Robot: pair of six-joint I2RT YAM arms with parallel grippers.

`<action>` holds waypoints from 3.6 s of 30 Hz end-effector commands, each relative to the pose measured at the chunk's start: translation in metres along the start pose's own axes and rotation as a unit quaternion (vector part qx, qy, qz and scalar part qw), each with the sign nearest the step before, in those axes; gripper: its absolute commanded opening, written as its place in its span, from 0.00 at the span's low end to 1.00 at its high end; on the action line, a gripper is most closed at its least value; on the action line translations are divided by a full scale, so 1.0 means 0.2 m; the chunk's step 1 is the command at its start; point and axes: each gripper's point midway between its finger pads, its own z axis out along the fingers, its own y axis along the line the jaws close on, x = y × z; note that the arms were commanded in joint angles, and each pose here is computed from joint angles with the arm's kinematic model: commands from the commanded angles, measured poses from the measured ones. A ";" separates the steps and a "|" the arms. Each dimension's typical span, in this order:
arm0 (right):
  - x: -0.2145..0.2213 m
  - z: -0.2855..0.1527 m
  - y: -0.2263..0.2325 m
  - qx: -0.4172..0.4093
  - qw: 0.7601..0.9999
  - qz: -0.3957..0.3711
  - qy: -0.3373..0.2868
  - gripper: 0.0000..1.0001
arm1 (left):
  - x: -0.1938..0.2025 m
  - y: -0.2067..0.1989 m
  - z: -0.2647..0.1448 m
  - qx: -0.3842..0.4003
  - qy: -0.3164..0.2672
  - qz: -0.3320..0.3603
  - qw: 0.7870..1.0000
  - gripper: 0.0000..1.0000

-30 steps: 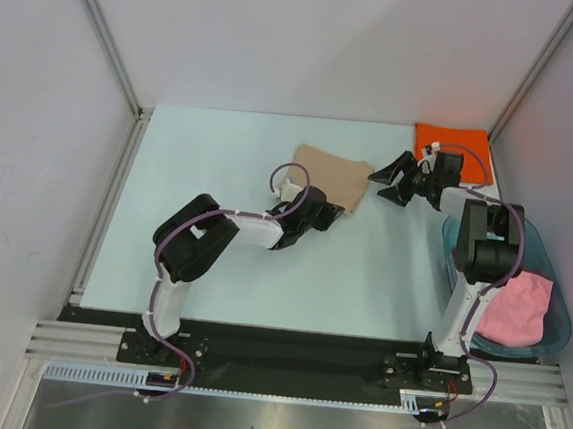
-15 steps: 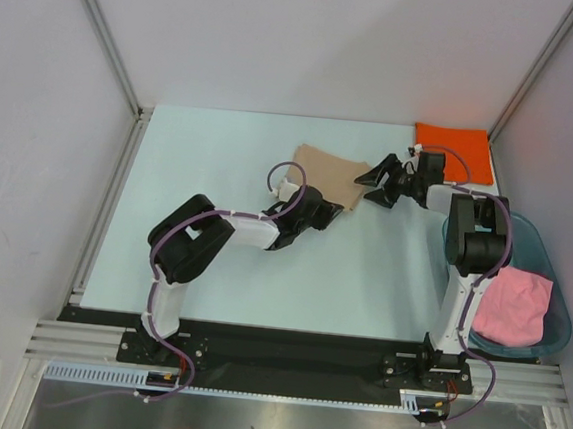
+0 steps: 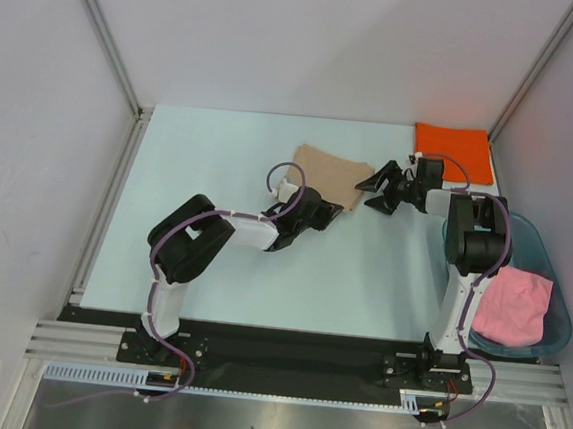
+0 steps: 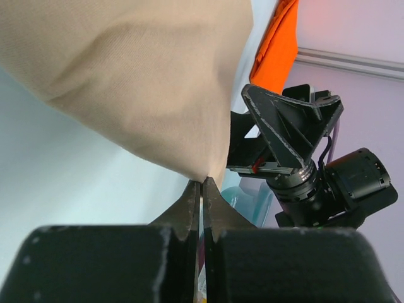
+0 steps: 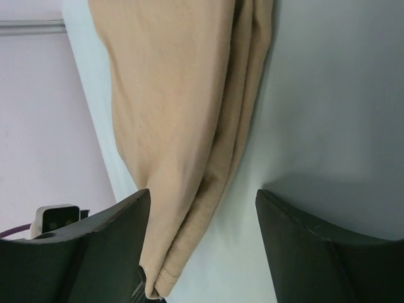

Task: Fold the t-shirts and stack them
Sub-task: Neatly place the folded tshirt to the corner

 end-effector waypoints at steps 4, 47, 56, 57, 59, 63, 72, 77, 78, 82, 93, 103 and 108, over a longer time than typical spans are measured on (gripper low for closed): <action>-0.02 0.04 -0.02 -0.005 1.000 0.000 -0.010 0.77 | 0.00 -0.21 -0.08 0.056 0.012 -0.013 0.998 0.00; -0.25 0.23 -0.04 -0.039 0.998 -0.012 -0.057 0.00 | 0.06 -0.19 -0.11 0.058 0.052 0.021 0.997 0.00; -0.26 -0.04 0.00 0.119 0.980 -0.144 -0.070 0.00 | 0.18 -0.09 -0.27 0.171 0.129 0.191 0.958 0.39; -0.27 -0.07 0.00 0.132 0.977 -0.154 -0.071 0.00 | 0.20 -0.08 -0.32 0.186 0.136 0.199 0.953 0.41; -0.30 -0.15 0.02 0.171 0.966 -0.179 -0.072 0.00 | 0.16 -0.03 -0.43 0.211 0.129 0.211 0.946 0.54; -0.34 -0.31 0.04 0.249 0.925 -0.275 -0.080 0.00 | 0.13 0.01 -0.56 0.219 0.137 0.232 0.938 0.58; -0.66 -0.75 0.14 0.380 0.844 -0.343 -0.161 0.00 | 0.16 0.00 -0.82 0.244 0.168 0.302 0.906 0.56; -0.84 -0.89 0.27 0.399 0.808 -0.391 -0.190 0.00 | 0.15 -0.04 -0.94 0.243 0.173 0.354 0.886 0.61; -0.87 -0.89 0.23 0.417 0.799 -0.393 -0.181 0.00 | 0.13 -0.04 -0.96 0.241 0.165 0.377 0.879 0.62; -0.96 -0.97 0.30 0.442 0.773 -0.417 -0.181 0.00 | 0.04 -0.02 -1.03 0.217 0.139 0.419 0.871 0.67; -1.14 -1.02 0.39 0.465 0.715 -0.485 -0.193 0.00 | -0.01 -0.03 -1.06 0.216 0.140 0.443 0.859 0.70; -1.24 -0.98 0.52 0.433 0.699 -0.523 -0.225 0.00 | -0.03 -0.01 -1.03 0.215 0.146 0.439 0.860 0.70; -1.30 -1.00 0.59 0.427 0.686 -0.531 -0.255 0.00 | -0.04 0.00 -1.01 0.210 0.153 0.432 0.864 0.70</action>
